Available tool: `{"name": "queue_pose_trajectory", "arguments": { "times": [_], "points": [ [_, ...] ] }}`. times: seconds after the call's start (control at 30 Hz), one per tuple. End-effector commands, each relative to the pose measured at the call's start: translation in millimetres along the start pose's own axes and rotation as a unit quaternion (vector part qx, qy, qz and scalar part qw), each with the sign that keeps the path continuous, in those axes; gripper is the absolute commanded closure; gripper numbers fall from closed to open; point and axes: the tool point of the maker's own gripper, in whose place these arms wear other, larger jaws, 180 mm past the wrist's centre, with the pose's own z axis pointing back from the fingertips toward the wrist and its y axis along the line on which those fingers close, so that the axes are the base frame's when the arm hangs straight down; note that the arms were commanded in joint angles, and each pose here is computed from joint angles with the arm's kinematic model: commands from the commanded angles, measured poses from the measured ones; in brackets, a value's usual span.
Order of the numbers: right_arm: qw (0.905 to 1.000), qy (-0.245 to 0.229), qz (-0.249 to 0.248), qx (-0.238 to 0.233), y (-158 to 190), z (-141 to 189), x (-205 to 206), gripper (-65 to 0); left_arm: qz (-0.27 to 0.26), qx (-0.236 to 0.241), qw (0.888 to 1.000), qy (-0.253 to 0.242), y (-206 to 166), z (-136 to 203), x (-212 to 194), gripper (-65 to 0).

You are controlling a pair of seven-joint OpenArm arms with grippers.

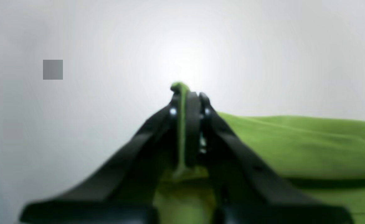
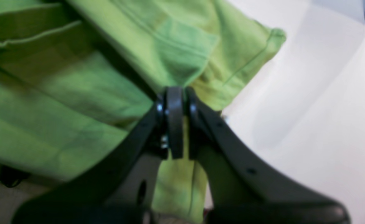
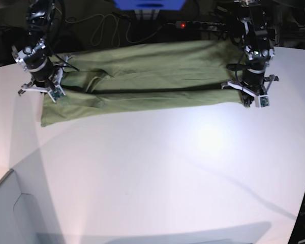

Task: Fold the T-shirt properly

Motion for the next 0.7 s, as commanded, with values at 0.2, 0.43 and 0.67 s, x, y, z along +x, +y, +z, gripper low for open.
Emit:
{"name": "queue_pose_trajectory", "arguments": {
  "times": [0.2, 0.43, 0.67],
  "points": [
    [0.9999, -0.013, 0.005, -0.006, -5.9, 1.4, 7.3, -0.1, -0.010, 0.003, 1.000, -0.016, 3.4, 11.3, 6.4, 0.0],
    [0.9999, -0.013, 0.005, -0.006, -5.9, 1.4, 7.3, -0.1, -0.017, -0.001, 1.000, -0.018, 0.5, 21.3, 5.8, 0.0],
    [0.9999, -0.013, 0.005, -0.006, -5.9, 1.4, 7.3, -0.1, -0.019, -0.002, 1.000, -0.007, 1.5, 21.8, -1.9, 0.0]
  ]
}}
